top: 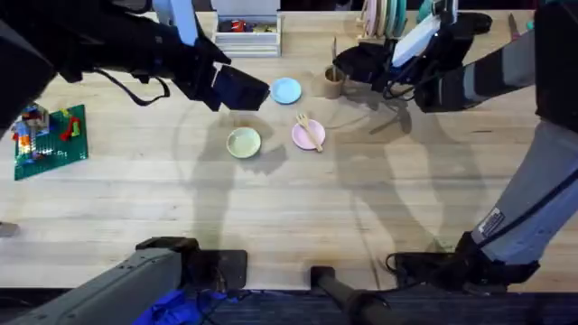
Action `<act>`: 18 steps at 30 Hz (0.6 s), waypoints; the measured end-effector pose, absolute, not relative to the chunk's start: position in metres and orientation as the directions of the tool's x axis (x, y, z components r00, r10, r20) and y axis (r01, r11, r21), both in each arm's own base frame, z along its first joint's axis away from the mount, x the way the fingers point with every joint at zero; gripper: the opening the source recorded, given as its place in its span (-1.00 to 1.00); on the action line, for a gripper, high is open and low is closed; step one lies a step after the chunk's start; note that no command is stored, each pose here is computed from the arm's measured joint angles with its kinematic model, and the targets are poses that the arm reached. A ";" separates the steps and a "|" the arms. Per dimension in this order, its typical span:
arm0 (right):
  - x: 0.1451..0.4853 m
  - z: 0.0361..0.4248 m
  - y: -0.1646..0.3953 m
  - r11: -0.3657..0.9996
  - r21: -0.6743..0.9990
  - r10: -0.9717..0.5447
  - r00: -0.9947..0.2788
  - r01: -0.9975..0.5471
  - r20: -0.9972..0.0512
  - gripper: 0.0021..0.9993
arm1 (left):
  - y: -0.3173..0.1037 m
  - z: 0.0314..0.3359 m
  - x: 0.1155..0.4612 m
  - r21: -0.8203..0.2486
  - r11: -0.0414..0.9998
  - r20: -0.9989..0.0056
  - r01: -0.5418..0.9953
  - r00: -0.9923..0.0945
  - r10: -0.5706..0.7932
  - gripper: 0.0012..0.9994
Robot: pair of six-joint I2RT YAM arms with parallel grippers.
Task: Pick up a utensil and set it on the pink plate, then put the other utensil in the container.
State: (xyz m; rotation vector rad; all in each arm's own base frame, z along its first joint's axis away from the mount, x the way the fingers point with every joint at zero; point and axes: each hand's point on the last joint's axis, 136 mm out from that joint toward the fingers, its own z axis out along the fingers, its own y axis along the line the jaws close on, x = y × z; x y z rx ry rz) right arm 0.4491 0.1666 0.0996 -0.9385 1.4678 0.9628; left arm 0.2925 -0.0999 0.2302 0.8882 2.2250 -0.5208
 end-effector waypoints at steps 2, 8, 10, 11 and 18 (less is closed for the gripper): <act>0.449 0.098 0.167 0.358 0.081 -0.048 -0.105 -0.930 -0.993 -0.94 | -0.100 0.230 0.293 -0.111 0.688 -0.714 0.717 -0.539 0.447 0.98; 0.444 0.093 0.168 0.340 0.118 -0.046 -0.141 -0.933 -0.989 -0.93 | -0.100 0.230 0.293 -0.111 0.688 -0.714 0.718 -0.539 0.447 0.98; 0.443 0.093 0.168 0.334 0.121 -0.045 -0.144 -0.935 -0.989 -0.93 | -0.100 0.230 0.293 -0.111 0.688 -0.714 0.717 -0.539 0.447 0.98; 0.442 0.093 0.168 0.330 0.121 -0.045 -0.144 -0.936 -0.989 -0.93 | -0.100 0.230 0.293 -0.111 0.688 -0.714 0.718 -0.539 0.447 0.98; 0.440 0.093 0.169 0.319 0.126 -0.044 -0.148 -0.939 -0.988 -0.93 | -0.100 0.230 0.293 -0.111 0.688 -0.714 0.718 -0.539 0.447 0.98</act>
